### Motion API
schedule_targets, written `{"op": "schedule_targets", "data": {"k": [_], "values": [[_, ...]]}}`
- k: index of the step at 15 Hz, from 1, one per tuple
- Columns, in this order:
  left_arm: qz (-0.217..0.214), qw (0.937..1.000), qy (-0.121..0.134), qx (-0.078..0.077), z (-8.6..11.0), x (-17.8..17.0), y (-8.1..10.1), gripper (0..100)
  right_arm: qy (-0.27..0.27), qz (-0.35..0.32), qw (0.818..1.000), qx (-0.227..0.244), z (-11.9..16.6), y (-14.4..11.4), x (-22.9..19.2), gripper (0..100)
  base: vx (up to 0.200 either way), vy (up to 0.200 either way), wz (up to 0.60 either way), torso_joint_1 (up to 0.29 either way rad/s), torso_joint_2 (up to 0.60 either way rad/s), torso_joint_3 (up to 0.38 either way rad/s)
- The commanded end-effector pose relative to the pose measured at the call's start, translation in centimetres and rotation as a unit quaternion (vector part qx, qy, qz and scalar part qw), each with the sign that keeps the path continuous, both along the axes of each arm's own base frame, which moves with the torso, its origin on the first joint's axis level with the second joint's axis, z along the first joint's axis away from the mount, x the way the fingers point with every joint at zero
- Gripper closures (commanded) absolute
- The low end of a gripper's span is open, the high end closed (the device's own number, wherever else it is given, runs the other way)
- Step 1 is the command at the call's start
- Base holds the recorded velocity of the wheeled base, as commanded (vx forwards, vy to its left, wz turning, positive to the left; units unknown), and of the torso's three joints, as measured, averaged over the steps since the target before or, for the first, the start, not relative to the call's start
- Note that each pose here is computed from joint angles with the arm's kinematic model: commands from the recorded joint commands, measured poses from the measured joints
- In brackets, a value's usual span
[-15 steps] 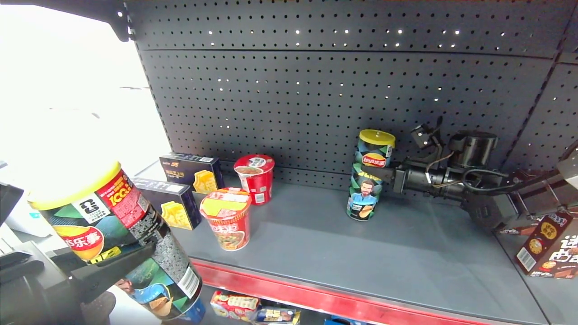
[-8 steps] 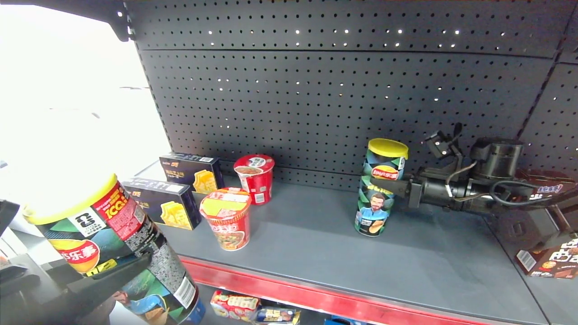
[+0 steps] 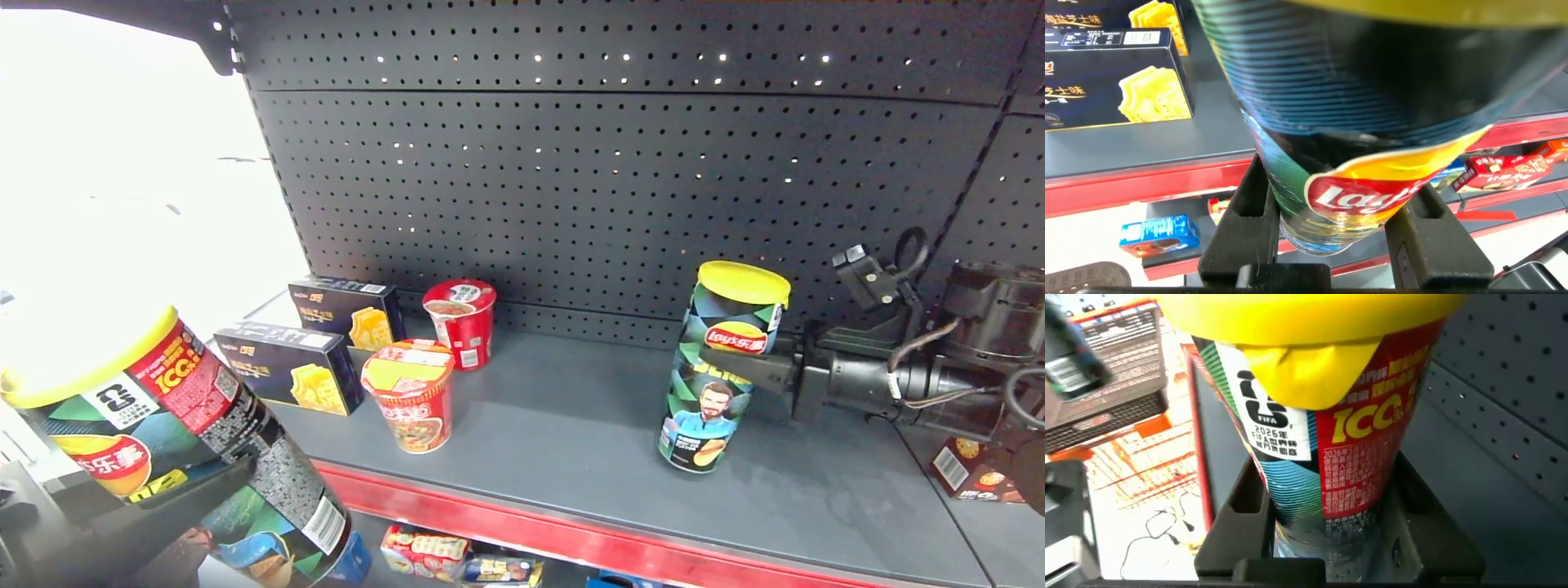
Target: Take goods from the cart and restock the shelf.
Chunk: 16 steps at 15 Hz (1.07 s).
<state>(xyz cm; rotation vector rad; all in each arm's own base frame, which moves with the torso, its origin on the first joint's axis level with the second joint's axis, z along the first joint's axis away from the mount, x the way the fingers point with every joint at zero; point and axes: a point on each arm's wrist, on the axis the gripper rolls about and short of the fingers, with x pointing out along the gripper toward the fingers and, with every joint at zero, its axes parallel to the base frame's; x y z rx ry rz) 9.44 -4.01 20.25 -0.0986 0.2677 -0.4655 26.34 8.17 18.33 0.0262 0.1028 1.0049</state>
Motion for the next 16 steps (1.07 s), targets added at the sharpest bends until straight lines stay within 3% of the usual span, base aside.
{"op": "schedule_targets", "data": {"k": [1,8,16], "values": [[0.001,1.0000,-0.004,-0.002,0.1,-0.2,0.1,100,-0.017,0.003,1.000,0.004,0.9,-0.4,-2.3,100,0.000,0.000,0.00,0.000,0.00,0.000],[0.001,1.0000,-0.005,-0.002,0.1,-0.3,0.1,100,0.017,0.011,1.000,-0.005,-1.0,-0.9,-5.2,100,0.000,0.000,0.00,0.000,0.00,0.000],[0.001,1.0000,0.002,0.001,-0.4,-0.3,0.1,100,0.024,0.017,1.000,-0.006,-1.4,-0.6,-4.4,100,0.000,0.000,0.00,0.000,0.00,0.000]]}}
